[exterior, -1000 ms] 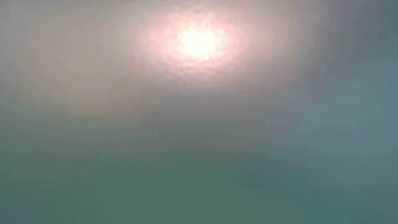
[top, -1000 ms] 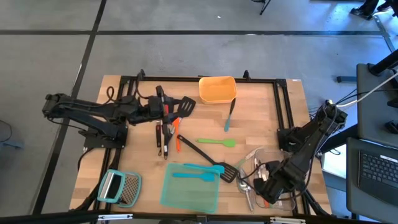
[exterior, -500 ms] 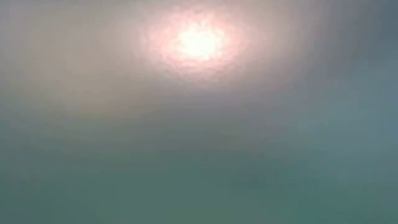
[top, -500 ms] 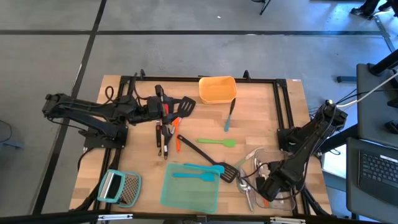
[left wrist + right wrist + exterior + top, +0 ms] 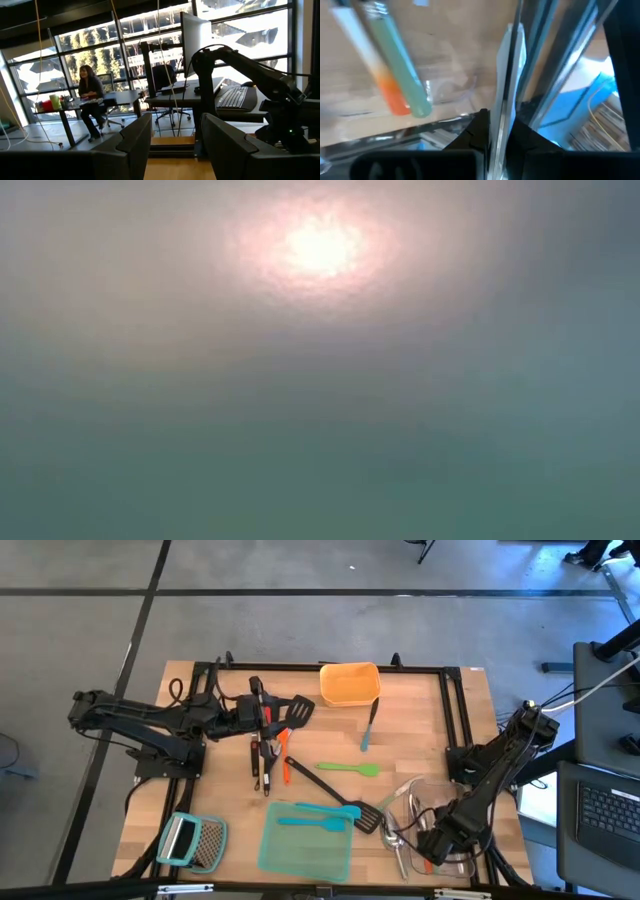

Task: Pick & Place Kitchen Items
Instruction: Put the blue patterned table knife into the transparent bin

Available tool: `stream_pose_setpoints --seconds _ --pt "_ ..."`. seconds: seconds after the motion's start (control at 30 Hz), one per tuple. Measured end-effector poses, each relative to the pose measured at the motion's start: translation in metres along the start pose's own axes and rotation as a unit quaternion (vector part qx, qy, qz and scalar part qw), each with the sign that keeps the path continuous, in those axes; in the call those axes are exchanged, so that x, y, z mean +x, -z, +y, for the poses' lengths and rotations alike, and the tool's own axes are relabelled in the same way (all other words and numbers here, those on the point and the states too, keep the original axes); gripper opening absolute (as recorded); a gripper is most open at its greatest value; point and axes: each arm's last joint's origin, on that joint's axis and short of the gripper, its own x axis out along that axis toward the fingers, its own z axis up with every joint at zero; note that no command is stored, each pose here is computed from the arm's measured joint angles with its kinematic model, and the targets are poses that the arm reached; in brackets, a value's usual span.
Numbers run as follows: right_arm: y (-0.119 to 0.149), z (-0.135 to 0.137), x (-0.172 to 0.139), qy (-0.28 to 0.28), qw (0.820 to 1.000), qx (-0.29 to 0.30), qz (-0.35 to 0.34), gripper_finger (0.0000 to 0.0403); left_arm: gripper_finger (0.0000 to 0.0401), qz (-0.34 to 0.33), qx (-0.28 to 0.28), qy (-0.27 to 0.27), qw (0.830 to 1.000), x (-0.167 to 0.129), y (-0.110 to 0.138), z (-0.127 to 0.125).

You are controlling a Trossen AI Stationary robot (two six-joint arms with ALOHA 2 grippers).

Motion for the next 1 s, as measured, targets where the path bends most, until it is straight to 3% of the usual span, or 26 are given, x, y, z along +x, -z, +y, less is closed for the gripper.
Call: stream_pose_setpoints --seconds 0.33,0.77,1.0 --pt "-0.0066 0.0000 0.0104 0.032 0.999 0.000 0.031 0.0029 0.0169 0.000 0.000 0.002 1.000 0.0000 0.0000 -0.0001" --pt "-0.0051 0.0012 0.0105 0.026 0.999 -0.019 0.038 0.0051 0.0169 0.000 -0.005 0.002 1.000 0.0000 0.0000 -0.0001" --pt "-0.0050 0.0013 0.0105 0.025 0.999 -0.021 0.038 0.0043 0.0169 -0.001 -0.005 0.006 1.000 0.0000 0.0000 -0.0003"
